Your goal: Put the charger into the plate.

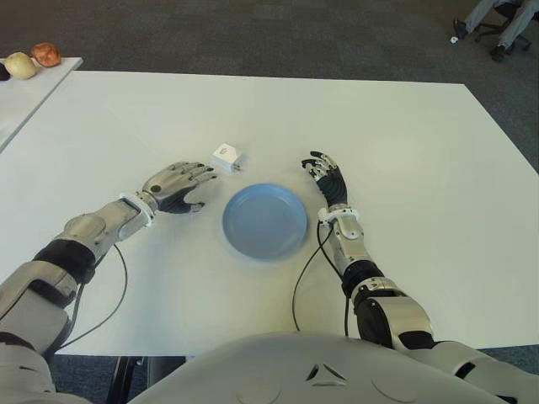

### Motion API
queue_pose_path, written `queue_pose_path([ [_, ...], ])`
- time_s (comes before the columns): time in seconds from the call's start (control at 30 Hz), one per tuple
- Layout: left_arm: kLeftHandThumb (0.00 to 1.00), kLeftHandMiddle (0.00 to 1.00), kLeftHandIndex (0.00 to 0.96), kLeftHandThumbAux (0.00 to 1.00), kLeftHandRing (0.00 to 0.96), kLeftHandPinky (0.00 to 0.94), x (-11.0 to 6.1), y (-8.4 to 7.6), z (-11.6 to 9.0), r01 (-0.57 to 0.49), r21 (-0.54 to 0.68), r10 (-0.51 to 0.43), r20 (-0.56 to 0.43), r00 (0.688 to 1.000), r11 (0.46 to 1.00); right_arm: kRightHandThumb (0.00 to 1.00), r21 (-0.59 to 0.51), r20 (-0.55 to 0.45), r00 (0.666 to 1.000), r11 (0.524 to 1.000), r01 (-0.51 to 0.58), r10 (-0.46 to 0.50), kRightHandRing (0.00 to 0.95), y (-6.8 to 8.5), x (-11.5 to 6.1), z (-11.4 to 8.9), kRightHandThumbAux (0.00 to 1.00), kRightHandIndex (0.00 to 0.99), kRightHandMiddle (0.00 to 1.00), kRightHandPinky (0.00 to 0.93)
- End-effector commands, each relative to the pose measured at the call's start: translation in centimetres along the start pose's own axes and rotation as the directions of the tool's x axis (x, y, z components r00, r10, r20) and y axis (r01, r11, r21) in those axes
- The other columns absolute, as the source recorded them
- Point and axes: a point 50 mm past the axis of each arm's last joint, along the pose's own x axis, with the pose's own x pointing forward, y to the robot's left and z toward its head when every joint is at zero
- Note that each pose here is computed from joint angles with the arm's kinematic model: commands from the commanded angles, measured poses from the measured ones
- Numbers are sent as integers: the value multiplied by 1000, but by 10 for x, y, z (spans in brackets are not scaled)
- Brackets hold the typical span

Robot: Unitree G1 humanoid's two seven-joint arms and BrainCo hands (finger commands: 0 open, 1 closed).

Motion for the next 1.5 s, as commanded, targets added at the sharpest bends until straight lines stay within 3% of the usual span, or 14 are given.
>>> queue_pose_path([
  [0.03, 0, 34, 0, 506, 16, 30, -15, -16, 5, 95, 2, -95, 17, 995, 996, 0, 13, -147, 989, 1000, 22, -20, 304, -5, -19, -29, 619, 219, 384, 180],
  [0.73, 0, 45, 0, 538, 25, 29, -28, -8, 4, 65, -2, -65, 15, 998, 998, 0, 14, -153, 988, 1000, 28, -26, 301, -6, -18, -29, 624, 224, 386, 153],
  [0.9, 0, 28, 0, 538, 9, 16, -20, 1, 2, 38, 24, -38, 1, 999, 999, 0, 13, -153, 988, 999, 31, -28, 301, -6, -19, -30, 628, 228, 388, 139],
  [1.1, 0, 18, 0, 518, 0, 7, 0, 24, -6, -32, 47, 33, -23, 999, 998, 0, 11, -149, 988, 999, 30, -28, 302, -6, -19, -29, 633, 231, 390, 148],
  [1.5, 0, 2, 0, 514, 0, 5, 20, 45, -15, -97, 72, 102, -75, 992, 993, 0, 7, -149, 988, 999, 35, -34, 305, -5, -19, -29, 647, 236, 394, 149],
])
